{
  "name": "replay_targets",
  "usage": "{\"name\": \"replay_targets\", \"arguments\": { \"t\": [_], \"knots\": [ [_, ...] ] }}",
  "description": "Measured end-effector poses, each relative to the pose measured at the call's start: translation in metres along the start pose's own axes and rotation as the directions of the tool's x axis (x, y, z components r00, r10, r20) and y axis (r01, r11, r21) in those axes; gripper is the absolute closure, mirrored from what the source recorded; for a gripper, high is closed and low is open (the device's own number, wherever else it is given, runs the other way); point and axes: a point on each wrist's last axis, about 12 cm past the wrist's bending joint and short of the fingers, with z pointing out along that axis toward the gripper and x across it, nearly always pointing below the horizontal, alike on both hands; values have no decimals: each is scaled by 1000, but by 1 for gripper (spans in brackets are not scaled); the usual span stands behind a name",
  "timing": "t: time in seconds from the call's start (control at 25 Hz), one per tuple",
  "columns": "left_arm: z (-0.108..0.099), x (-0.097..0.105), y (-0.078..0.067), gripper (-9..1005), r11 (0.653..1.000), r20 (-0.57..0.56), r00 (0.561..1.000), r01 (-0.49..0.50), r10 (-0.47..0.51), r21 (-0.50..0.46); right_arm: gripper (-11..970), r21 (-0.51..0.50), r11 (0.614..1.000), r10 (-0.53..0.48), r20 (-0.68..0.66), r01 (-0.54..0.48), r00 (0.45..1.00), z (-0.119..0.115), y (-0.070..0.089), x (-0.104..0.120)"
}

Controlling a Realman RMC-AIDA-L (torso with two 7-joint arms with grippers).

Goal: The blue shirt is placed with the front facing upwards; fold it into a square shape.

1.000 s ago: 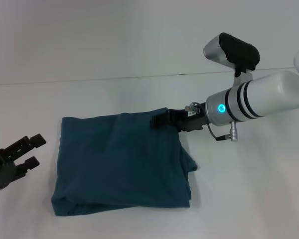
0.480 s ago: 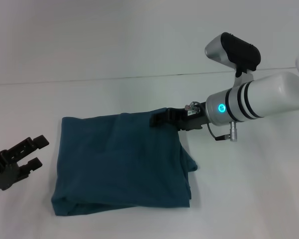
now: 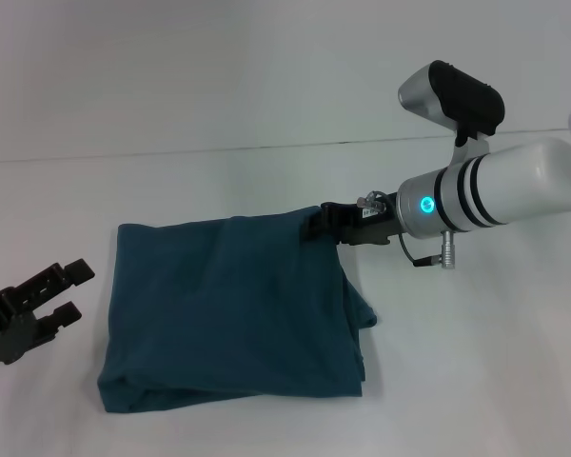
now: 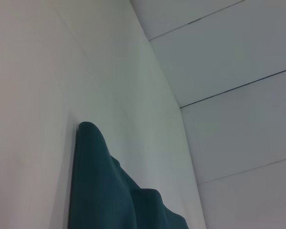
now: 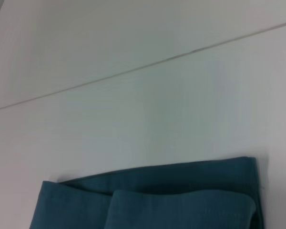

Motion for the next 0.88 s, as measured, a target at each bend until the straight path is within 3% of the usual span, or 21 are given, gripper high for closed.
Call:
{"name": "replay_targets", "arguments": {
  "t": [0.24, 0.64, 0.88],
  "knots": [
    [0, 0, 0, 47, 1000, 0, 1000, 0, 0, 0, 462, 0, 1000, 0, 1, 0, 1000, 0, 0, 0],
    [0, 0, 0, 47, 1000, 1, 1000, 0, 0, 0, 896, -18, 1000, -7, 0, 7, 1000, -6, 2, -6],
    [-1, 0, 0, 48, 1000, 4, 1000, 2, -2, 0, 907, -33, 999, -28, 7, 28, 1000, -11, 5, -13]
  ]
}}
